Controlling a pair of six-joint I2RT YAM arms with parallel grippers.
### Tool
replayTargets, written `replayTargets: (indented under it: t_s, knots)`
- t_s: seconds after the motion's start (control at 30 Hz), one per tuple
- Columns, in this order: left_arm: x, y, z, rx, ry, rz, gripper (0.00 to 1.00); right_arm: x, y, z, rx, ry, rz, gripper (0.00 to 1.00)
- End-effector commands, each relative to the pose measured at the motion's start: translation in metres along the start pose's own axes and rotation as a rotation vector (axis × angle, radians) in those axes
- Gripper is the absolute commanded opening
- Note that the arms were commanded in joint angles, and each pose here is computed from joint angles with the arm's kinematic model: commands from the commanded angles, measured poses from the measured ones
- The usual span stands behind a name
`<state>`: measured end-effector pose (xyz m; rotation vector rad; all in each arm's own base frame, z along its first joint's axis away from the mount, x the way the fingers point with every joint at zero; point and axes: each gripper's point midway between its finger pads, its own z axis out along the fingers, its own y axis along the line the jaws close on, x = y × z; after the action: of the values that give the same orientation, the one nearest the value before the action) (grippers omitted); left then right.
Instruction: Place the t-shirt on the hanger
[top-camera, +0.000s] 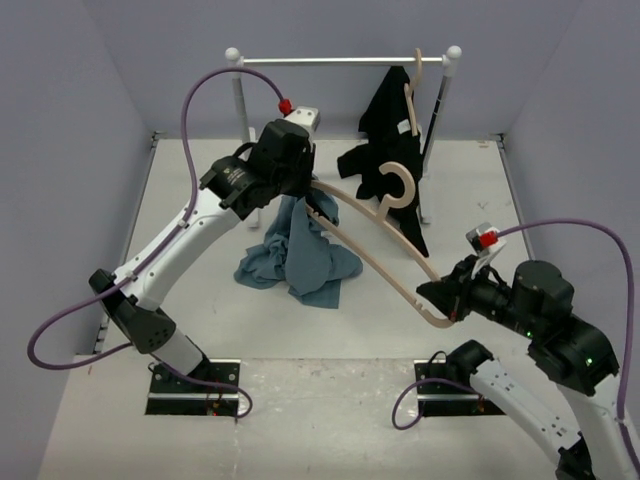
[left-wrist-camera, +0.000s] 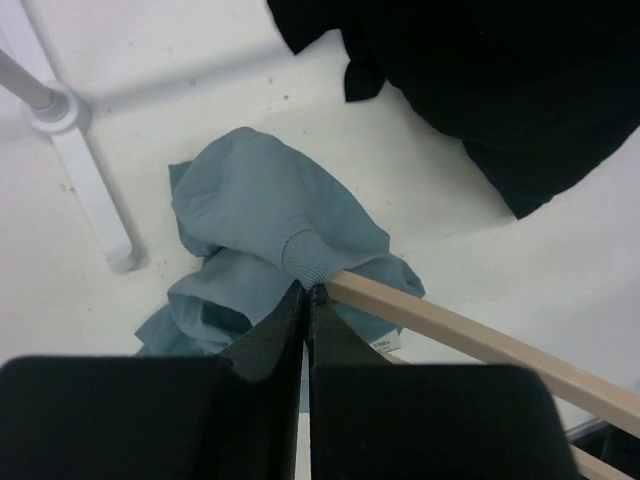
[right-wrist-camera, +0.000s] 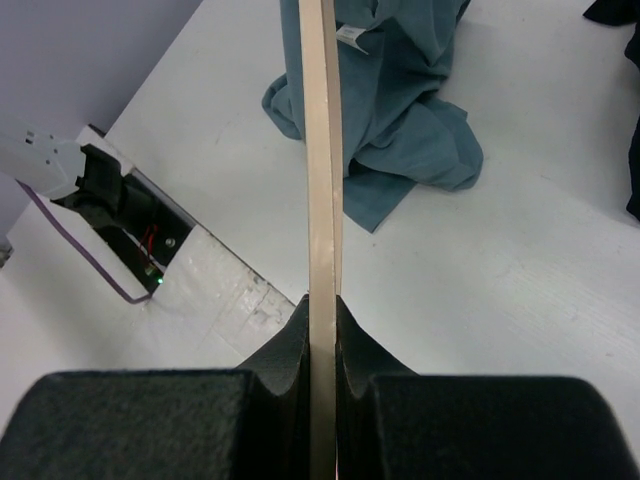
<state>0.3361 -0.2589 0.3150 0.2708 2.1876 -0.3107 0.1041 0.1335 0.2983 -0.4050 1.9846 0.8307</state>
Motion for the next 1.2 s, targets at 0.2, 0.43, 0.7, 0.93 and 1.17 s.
replayTargets:
  t_s: [0.2,0.43,0.7,0.93,1.17]
  knots:
    - [-0.036,-0.017,-0.070,0.176,-0.137,-0.064,0.00,-0.099,-0.009,0.042,0.098,-0.238,0.008,0.00]
    - [-0.057,-0.044,-0.109,0.325,-0.199,-0.049,0.00,-0.149,0.026,0.079,-0.091,-0.331,-0.040,0.00]
    - [-0.050,-0.042,-0.125,0.345,-0.186,0.038,0.00,-0.137,0.043,0.093,-0.267,-0.402,-0.049,0.00]
    - [-0.041,-0.054,-0.144,0.457,-0.161,0.120,0.00,-0.120,0.058,0.089,-0.379,-0.375,-0.125,0.00]
    - [0.004,-0.101,-0.167,0.623,-0.088,0.294,0.00,-0.128,0.048,0.113,-0.331,-0.347,-0.108,0.00]
